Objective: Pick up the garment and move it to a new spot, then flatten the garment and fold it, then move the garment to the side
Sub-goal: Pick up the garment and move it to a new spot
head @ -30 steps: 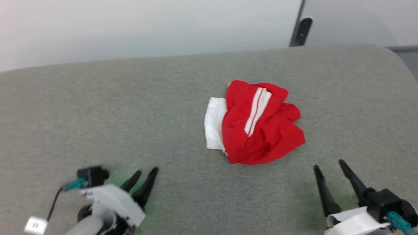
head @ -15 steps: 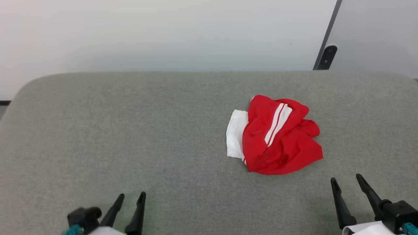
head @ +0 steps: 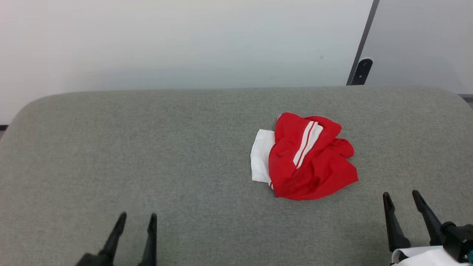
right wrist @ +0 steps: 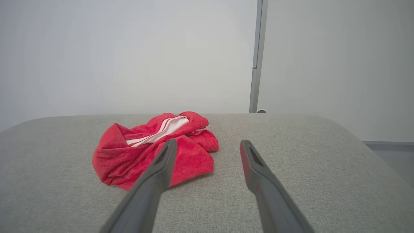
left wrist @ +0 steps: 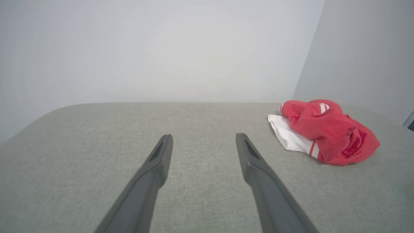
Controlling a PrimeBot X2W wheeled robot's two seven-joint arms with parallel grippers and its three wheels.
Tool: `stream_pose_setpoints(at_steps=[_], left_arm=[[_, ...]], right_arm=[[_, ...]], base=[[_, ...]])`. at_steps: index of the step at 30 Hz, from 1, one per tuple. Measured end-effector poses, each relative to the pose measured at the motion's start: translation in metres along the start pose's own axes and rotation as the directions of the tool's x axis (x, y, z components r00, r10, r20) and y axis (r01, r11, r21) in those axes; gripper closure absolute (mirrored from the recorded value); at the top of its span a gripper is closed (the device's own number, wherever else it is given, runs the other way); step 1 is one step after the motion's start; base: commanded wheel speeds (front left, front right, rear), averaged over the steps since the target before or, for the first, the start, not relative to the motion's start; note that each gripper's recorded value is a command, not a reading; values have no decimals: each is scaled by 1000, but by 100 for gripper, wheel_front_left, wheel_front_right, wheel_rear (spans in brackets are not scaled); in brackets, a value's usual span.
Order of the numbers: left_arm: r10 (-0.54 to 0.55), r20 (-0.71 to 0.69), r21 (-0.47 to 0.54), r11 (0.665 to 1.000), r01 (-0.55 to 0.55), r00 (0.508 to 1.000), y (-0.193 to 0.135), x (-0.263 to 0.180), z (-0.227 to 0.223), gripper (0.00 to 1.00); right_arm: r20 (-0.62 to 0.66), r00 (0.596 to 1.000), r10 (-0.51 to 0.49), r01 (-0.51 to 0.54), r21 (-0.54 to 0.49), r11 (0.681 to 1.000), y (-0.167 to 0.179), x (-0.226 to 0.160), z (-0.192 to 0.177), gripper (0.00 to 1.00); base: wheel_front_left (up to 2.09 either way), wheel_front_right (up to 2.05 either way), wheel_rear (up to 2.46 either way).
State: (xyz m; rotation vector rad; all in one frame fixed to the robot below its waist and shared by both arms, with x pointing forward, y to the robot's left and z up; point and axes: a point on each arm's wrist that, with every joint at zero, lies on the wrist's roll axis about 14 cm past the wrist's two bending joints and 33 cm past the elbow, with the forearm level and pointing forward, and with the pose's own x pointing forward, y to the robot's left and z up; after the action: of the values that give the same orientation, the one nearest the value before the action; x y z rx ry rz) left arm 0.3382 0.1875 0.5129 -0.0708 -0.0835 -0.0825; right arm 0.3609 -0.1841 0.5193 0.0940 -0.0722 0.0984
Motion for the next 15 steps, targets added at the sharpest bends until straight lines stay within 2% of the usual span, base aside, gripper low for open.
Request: stream_pose_setpoints(at_steps=[5,15], left_arm=[[6,-53,-2,1000,-6,999,-3,-8,-19,0],[5,-66,-7,1000,-6,998,-2,-2,-26,0]], right_arm=[[-36,999,-9,10,5,1000,-2,-7,-11,0],[-54,998,-15,16,7,1000,-2,-5,-18,0]], base=[[0,0,0],[0,0,0]])
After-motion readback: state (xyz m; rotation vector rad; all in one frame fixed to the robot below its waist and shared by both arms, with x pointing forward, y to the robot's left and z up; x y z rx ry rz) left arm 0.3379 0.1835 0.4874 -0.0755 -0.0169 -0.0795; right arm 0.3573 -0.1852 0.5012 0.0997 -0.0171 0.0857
